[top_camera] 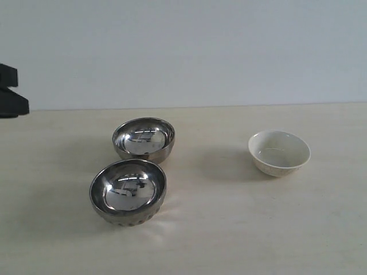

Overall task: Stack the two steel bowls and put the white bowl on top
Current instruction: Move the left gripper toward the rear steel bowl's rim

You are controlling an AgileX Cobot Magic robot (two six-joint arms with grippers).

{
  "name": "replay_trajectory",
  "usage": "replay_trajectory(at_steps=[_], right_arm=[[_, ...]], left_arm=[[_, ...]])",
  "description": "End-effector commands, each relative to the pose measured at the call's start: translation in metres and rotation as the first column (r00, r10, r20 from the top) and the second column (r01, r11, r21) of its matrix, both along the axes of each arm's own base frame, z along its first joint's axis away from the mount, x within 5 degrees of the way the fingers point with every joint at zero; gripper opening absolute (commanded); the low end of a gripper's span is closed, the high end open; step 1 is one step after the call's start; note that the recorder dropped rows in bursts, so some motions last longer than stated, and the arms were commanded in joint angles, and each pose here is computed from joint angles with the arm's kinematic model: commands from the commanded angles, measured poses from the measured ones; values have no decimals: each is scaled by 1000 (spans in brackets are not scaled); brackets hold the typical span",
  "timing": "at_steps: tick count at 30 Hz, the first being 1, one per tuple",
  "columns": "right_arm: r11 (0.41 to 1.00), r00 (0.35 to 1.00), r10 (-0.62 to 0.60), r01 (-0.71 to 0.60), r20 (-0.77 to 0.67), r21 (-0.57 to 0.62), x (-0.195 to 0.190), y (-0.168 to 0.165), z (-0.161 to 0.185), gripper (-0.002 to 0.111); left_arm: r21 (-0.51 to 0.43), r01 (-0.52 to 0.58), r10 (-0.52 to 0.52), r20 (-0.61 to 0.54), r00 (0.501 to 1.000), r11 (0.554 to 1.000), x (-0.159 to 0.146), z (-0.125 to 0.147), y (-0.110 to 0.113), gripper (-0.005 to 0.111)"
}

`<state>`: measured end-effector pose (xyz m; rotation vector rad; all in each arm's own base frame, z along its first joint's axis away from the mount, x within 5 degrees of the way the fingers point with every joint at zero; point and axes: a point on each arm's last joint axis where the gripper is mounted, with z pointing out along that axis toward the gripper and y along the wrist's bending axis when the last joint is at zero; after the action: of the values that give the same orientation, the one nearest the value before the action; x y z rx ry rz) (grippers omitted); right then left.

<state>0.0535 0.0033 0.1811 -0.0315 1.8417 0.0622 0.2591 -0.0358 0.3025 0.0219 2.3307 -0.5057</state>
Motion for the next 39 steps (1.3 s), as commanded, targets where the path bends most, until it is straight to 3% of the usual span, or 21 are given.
replay_trajectory(at_steps=[1,4,12,20,27,39], right_arm=[[1000,1000,-1,1,17,-3,0,0,1,0],[1000,1000,-1,1,17,-3,0,0,1,0],[1000,1000,-1,1,17,-3,0,0,1,0],[1000,1000,-1,1,17,-3,0,0,1,0],[1000,1000,-1,1,17,-3,0,0,1,0],[1000,1000,-1,1,17,-3,0,0,1,0]], left_arm=[[20,6,-4,-88,996,1000,17,-24,1,47],[18,4,-3,-105,994,1000,28,-29,1,56],[-35,29,-33,-97,995,999,64,-12,-5,56],[-23,75,-78,-128,989,997,107,-26,-7,56],[22,173,-165,-191,967,985,106,-37,-8,56],[58,166,-156,-152,976,984,130,-32,-14,56]])
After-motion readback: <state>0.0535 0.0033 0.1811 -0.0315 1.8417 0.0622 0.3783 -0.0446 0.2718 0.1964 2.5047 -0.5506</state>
